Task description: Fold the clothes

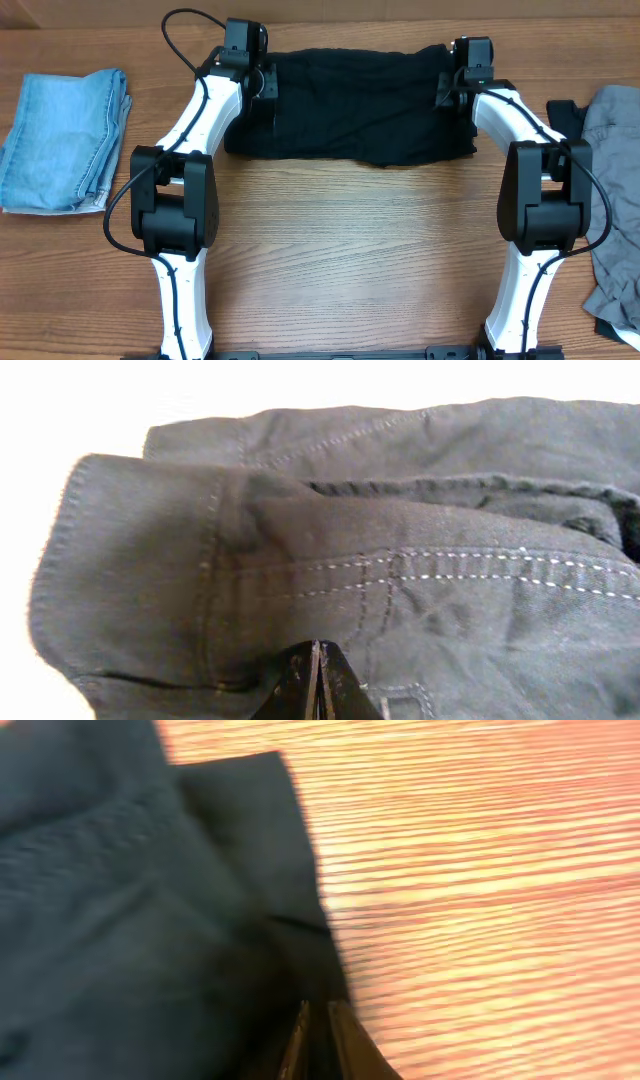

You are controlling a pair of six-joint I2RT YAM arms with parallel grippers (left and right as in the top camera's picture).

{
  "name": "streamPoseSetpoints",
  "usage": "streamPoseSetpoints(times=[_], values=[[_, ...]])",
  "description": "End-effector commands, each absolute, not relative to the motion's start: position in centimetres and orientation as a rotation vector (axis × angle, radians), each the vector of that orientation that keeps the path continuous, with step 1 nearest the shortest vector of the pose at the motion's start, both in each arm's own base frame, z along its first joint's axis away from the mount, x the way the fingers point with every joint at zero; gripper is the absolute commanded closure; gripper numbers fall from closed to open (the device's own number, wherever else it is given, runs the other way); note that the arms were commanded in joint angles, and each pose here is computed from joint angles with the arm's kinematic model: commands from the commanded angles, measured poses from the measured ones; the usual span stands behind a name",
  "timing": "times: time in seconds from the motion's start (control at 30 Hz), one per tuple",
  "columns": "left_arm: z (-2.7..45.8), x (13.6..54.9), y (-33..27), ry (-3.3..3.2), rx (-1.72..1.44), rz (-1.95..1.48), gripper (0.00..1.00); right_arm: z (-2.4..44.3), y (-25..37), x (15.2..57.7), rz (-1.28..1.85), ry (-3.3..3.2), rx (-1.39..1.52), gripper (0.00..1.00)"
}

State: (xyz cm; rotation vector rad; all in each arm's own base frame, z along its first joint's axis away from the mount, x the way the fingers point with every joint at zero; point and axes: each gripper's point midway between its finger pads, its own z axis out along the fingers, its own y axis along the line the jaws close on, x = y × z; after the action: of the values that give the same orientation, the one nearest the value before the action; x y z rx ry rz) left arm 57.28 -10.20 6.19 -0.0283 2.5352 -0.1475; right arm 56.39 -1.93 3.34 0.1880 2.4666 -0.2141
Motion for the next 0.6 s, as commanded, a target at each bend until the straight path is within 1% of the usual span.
streamPoseSetpoints(times=[0.0, 0.13, 0.2, 0.23, 0.3, 0.37, 0.43, 0.57], values=[[8.2, 58.4, -9.4, 2.485, 0.030, -0.062, 0.96, 7.9, -3.5, 57.5, -0.297, 2.368, 0.215, 0.89], [13.4, 59.2, -10.3, 2.435, 0.037, -0.096, 0.96, 14.9, -1.1, 57.3, -0.213, 2.267, 0.170, 0.89], [14.5, 58.9, -11.1, 2.445, 0.058, -0.133, 0.96, 16.6, 1.1, 56.4, -0.093, 2.283, 0.105, 0.90], [14.7, 58.7, -11.6, 2.451, 0.070, -0.158, 0.96, 16.9, 2.5, 55.9, -0.012, 2.299, 0.044, 0.96], [14.6, 58.1, -13.2, 2.467, 0.113, -0.248, 0.96, 17.1, 6.6, 55.0, 0.242, 2.314, -0.130, 0.96], [14.4, 57.7, -14.6, 2.472, 0.146, -0.304, 0.96, 16.6, 8.9, 54.5, 0.400, 2.314, -0.218, 0.96], [14.5, 57.5, -15.8, 2.469, 0.174, -0.345, 0.96, 15.6, 9.8, 54.3, 0.458, 2.325, -0.251, 0.96], [14.9, 57.2, -19.7, 2.413, 0.263, -0.457, 0.96, 12.1, 10.9, 54.5, 0.472, 2.359, -0.348, 0.96]])
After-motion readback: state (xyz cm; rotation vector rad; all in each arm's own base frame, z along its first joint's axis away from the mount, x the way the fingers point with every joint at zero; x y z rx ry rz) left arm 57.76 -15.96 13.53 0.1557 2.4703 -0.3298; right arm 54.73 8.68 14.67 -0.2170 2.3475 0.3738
